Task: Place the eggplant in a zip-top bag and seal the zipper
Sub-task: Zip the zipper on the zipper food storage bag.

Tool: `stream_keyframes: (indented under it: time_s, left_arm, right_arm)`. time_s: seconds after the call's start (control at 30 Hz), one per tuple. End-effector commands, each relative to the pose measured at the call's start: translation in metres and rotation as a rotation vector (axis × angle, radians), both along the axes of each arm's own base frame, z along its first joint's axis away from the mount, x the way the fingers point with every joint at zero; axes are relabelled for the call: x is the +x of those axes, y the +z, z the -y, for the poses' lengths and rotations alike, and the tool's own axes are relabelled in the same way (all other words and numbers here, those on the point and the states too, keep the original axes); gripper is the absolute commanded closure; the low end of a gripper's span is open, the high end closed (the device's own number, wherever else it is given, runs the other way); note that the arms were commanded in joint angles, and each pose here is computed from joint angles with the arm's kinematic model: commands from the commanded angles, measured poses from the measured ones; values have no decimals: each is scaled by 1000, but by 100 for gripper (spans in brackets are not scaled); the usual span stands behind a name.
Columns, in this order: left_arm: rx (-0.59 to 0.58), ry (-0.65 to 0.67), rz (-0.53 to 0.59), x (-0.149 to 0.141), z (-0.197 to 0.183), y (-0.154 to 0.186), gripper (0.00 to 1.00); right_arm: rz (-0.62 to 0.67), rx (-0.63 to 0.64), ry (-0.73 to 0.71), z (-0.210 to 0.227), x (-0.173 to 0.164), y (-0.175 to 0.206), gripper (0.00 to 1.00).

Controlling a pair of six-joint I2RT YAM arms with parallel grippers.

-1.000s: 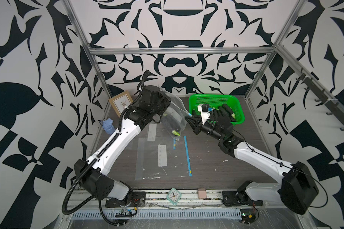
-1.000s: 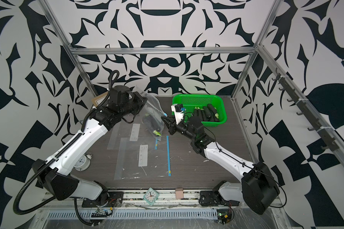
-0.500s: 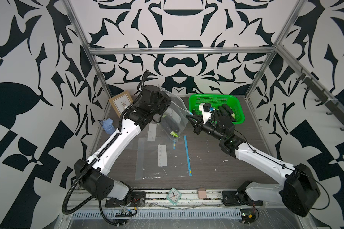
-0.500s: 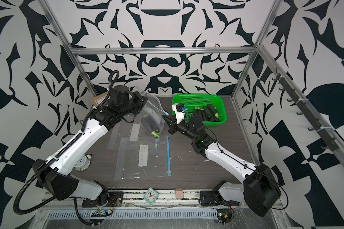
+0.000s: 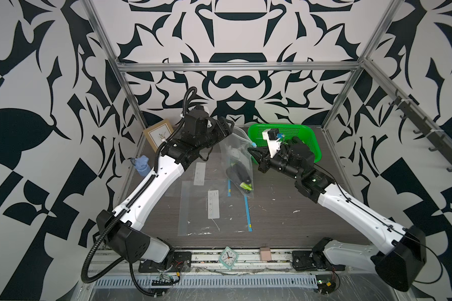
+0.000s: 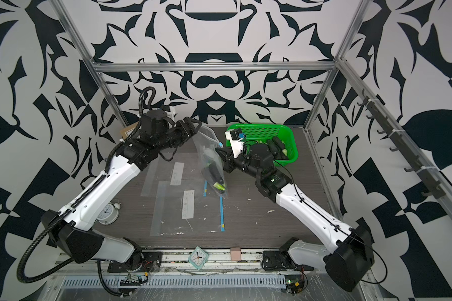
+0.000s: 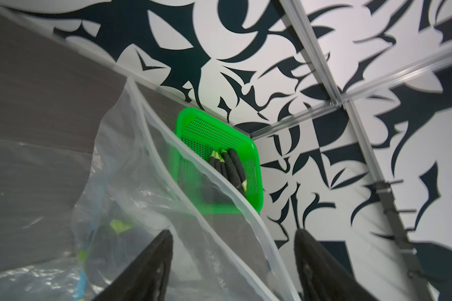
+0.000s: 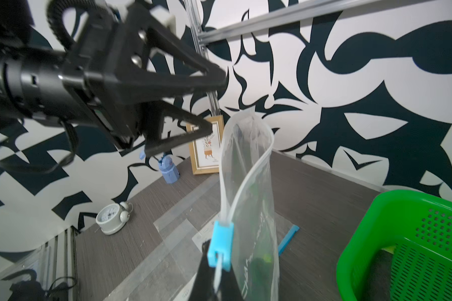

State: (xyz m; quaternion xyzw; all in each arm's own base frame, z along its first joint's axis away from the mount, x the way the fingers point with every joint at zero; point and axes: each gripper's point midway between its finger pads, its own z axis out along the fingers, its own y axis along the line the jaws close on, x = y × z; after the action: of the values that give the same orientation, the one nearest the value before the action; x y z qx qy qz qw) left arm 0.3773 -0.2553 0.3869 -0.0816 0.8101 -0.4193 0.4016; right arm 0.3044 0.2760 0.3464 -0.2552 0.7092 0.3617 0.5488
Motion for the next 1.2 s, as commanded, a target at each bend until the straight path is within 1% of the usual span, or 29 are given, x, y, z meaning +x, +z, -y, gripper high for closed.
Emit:
stream_keyframes:
  time_s: [0.0,0.07,0.13,0.23,0.33,0.43,0.47,0.53,0.63,0.73,0.83,0.97,1.07,1.17]
  left_arm:
    - [126,-217,235,-19,-1,41,16]
    - [175,-339,306,-27,1,48,16]
    - [202,-496,402,-43,9,58,16]
    - [237,-683,495,-66,20,64,16]
    - [250,-819,593,-88,24,71,16]
    - [263,-893,669,-103,24,74,16]
    - [260,-912,688,-108,24,76,11]
    - [257,-940,724,-115,23,80,7]
    - [243,-993,755,-125,23,81,6]
    - [219,-1043,740,-134,24,77,6]
    - [181,-1095,757,-145,24,77,9]
    - [127,-1162,805,-161,24,82,10]
    - [123,-1182,816,-165,26,80,10]
    - [129,-1202,804,-167,31,73,11]
  right_arm:
    - [1,-80,47,6,-18,19,100]
    - [-19,-108,73,7,-24,23,100]
    - [-42,-130,96,11,-28,28,100]
    - [-52,-131,125,16,-33,39,100]
    - [-73,-141,150,20,-35,46,100]
    - [-77,-131,176,23,-40,55,100]
    - [-81,-127,185,23,-41,57,100]
    - [-87,-121,197,23,-43,59,100]
    - [-97,-104,242,17,-48,62,100]
    - [-109,-89,282,13,-50,66,100]
    - [-117,-78,316,8,-53,69,100]
    - [-129,-59,360,3,-56,75,100]
    - [-137,-53,378,0,-56,76,100]
    - [-143,-43,389,-3,-53,76,100]
